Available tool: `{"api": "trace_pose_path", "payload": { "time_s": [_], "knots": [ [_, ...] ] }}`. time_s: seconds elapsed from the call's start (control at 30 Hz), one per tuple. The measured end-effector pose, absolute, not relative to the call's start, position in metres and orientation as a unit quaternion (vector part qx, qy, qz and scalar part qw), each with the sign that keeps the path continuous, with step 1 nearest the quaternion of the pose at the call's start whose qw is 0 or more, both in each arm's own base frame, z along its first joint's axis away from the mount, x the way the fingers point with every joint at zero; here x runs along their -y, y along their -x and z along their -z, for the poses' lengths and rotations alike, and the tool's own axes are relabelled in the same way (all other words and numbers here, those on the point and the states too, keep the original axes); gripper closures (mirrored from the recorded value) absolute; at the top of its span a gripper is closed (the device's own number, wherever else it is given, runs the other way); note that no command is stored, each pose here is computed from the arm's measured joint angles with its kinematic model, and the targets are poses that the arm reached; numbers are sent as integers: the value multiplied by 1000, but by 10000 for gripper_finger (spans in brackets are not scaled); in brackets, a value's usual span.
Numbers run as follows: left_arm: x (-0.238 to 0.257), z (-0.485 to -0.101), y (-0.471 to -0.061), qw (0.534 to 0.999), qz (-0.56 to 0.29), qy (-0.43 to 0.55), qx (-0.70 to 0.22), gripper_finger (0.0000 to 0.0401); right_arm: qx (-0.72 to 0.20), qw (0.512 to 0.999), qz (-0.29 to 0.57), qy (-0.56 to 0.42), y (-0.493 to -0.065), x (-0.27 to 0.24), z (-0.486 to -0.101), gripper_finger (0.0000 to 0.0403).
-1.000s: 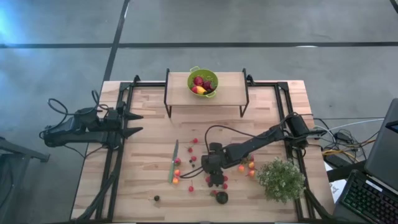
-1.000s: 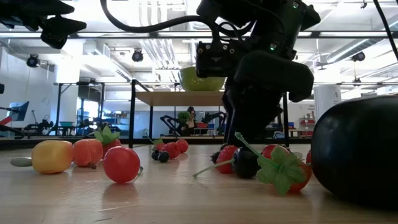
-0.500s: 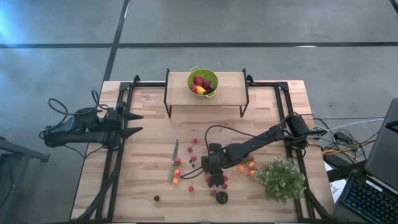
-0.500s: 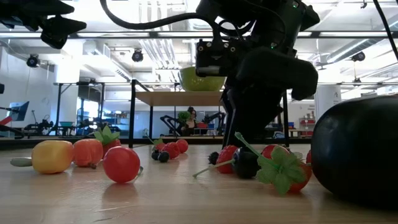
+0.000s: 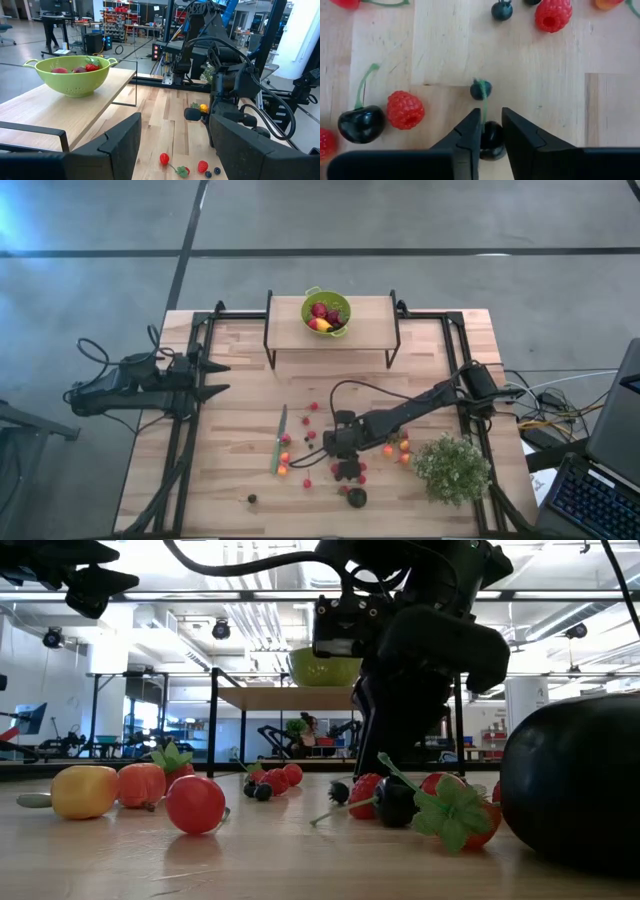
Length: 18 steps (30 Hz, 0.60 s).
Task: Pick & Place Fruit
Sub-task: Put the black cherry into the green colander on the shelf
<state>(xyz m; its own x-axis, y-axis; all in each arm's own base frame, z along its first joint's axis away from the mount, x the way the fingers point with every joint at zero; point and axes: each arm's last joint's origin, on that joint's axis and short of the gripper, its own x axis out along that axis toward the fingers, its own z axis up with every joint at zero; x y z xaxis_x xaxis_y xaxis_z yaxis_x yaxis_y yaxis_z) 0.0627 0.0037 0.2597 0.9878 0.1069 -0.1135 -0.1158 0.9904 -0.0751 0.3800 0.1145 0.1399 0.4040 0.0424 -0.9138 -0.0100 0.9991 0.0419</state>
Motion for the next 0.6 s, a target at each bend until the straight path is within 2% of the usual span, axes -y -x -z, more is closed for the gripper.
{"api": "trace_pose_path", "payload": {
  "time_s": [0.3,0.6],
  "knots": [
    [-4,-260,-63,996,-56,41,-55,160,-550,835,-15,-14,-379,-114,-138,390],
    [-4,-260,-63,996,-56,41,-55,160,-551,834,-10,-19,-378,-114,-137,395]
  ]
}}
